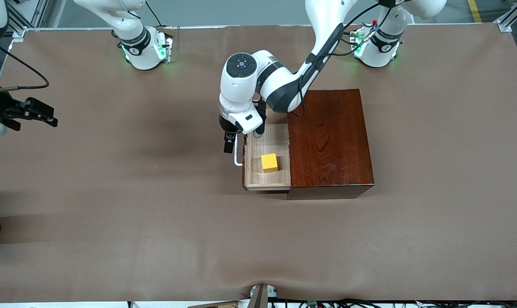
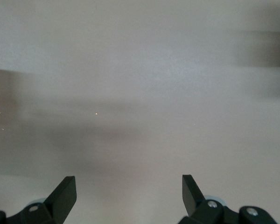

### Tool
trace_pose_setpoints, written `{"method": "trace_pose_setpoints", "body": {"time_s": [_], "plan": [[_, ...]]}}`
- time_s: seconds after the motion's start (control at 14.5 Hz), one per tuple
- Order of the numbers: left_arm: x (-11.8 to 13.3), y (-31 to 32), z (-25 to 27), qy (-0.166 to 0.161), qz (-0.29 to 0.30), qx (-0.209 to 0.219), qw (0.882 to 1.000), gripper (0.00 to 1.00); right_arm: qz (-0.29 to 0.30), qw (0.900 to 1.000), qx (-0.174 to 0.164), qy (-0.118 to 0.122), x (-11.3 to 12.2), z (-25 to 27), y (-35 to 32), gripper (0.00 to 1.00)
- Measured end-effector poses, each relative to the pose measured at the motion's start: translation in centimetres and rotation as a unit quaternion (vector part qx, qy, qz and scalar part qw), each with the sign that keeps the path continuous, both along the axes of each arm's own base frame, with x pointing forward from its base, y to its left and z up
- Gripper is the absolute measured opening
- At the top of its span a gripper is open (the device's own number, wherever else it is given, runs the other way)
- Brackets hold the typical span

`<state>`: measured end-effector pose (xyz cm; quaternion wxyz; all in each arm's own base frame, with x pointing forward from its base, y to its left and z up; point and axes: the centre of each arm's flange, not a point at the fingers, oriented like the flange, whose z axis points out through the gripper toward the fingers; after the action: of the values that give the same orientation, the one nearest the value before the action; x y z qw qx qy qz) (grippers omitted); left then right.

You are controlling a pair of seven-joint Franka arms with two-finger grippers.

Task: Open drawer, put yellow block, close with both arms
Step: 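Push the drawer shut into the box with the left gripper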

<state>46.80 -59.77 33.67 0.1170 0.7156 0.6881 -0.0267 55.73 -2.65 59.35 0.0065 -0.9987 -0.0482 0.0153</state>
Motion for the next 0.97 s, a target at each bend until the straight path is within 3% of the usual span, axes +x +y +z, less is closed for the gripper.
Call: {"method": "trace_pose_setpoints", "body": {"time_s": [0.41, 0.69, 0.97], "plan": [[0.2, 1.5, -0.8, 0.03, 0.01, 0.058, 0.998, 1.0, 0.008, 1.0, -0.004, -0.015, -0.5, 1.4, 0.8, 1.0], [0.4, 2.0, -0.4, 0.041, -0.002, 0.083, 0.996, 1.0, 0.003, 1.0, -0.007, -0.004, -0.8, 1.3, 0.3, 1.0], [2.5, 5.6, -1.0, 0.075, 0.01, 0.134, 0.988, 1.0, -0.036, 0.999, -0.008, 0.009, -1.5, 1.8, 0.4, 1.0]]}}
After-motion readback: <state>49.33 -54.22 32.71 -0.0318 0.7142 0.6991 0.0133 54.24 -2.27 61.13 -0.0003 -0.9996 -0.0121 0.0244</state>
